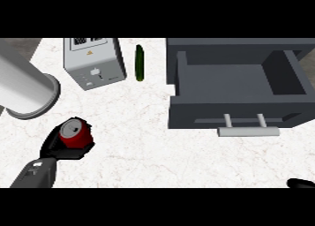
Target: Pick up the can, place it into the drawer and close the drawer
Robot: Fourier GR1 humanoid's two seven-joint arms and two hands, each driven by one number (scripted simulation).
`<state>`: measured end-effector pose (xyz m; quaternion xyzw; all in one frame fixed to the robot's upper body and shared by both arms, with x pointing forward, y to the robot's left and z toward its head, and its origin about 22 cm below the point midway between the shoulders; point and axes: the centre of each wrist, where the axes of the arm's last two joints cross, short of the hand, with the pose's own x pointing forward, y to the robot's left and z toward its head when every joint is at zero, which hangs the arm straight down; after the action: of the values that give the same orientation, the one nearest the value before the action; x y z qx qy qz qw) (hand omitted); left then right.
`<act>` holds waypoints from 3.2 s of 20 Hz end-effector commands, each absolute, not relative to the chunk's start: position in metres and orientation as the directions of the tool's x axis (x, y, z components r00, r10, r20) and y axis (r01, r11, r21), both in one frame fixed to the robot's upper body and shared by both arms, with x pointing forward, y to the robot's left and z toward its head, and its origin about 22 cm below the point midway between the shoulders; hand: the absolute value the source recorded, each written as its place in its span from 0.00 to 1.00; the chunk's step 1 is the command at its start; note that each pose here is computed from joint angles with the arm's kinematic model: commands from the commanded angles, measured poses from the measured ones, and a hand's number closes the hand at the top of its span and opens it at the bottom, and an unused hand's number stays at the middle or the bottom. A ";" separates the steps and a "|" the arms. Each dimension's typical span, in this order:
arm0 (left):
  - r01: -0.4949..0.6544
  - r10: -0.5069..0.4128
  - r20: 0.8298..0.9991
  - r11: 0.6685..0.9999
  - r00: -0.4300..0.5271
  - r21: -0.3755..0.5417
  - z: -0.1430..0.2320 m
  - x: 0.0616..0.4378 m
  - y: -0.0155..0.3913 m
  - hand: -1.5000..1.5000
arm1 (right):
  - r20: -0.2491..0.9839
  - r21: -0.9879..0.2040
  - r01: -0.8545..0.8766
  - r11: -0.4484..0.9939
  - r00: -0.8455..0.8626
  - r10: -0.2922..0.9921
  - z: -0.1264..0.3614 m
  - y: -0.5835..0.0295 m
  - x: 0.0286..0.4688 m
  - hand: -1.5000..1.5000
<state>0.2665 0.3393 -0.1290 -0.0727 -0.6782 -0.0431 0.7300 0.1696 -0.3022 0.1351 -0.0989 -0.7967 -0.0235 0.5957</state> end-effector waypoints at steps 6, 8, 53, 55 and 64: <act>0.164 0.113 0.994 0.980 -0.002 -0.112 -0.124 0.292 0.289 1.00 | 0.948 -0.091 0.201 0.975 -0.282 0.147 0.145 -0.303 0.169 0.00; 0.057 0.120 0.993 0.991 0.015 -0.120 -0.115 0.307 0.274 1.00 | 0.946 -0.097 0.199 0.975 -0.286 0.152 0.136 -0.310 0.170 0.00; 0.174 -0.042 0.990 0.983 -0.135 0.066 0.227 0.420 0.006 1.00 | 0.938 -0.118 0.221 0.968 -0.296 0.182 0.166 -0.292 0.173 0.00; 0.178 -0.062 0.990 0.980 -0.125 0.083 0.238 0.429 0.004 1.00 | 0.932 -0.106 0.214 0.971 -0.318 0.172 0.167 -0.310 0.184 0.00; 0.139 -0.125 0.986 0.980 -0.114 0.140 0.257 0.430 -0.018 1.00 | 0.935 -0.099 0.185 0.978 -0.318 0.155 0.167 -0.292 0.176 0.00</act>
<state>0.4285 -0.0116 0.2512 -0.0206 -0.7436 -0.0946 0.6616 0.1763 -0.2937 0.1672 -0.1102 -0.8118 -0.0154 0.5733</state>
